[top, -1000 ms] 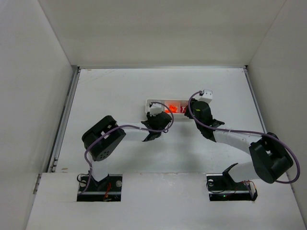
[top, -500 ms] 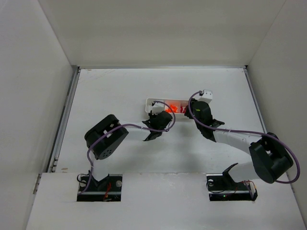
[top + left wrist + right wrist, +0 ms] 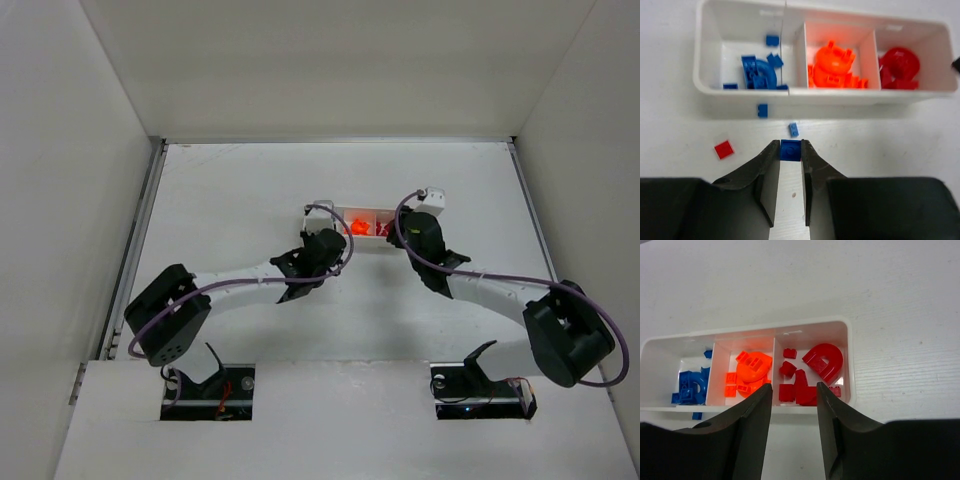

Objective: Sort the legos into containers by color

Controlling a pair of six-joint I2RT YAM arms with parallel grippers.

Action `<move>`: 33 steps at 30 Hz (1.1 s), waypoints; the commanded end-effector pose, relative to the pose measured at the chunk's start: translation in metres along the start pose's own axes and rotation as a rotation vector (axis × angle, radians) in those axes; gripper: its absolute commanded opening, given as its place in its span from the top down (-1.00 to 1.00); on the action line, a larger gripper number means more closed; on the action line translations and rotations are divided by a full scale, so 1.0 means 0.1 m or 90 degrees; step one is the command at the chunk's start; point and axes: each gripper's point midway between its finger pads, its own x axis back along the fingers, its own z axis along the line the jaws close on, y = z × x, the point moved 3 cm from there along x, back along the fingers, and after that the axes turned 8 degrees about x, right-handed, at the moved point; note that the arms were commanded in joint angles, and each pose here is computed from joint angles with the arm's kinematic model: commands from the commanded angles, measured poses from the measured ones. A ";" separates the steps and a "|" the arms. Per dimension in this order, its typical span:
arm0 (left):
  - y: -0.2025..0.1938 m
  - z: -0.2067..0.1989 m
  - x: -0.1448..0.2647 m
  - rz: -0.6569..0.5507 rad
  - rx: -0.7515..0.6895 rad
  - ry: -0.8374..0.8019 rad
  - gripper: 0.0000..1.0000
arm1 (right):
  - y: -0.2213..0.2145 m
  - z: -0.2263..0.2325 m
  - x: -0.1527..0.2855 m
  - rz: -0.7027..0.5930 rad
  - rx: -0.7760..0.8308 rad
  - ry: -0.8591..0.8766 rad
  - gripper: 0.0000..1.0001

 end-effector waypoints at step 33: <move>0.47 1.17 0.33 -0.093 0.218 0.080 0.31 | -0.96 2.05 0.28 0.081 0.113 0.258 0.00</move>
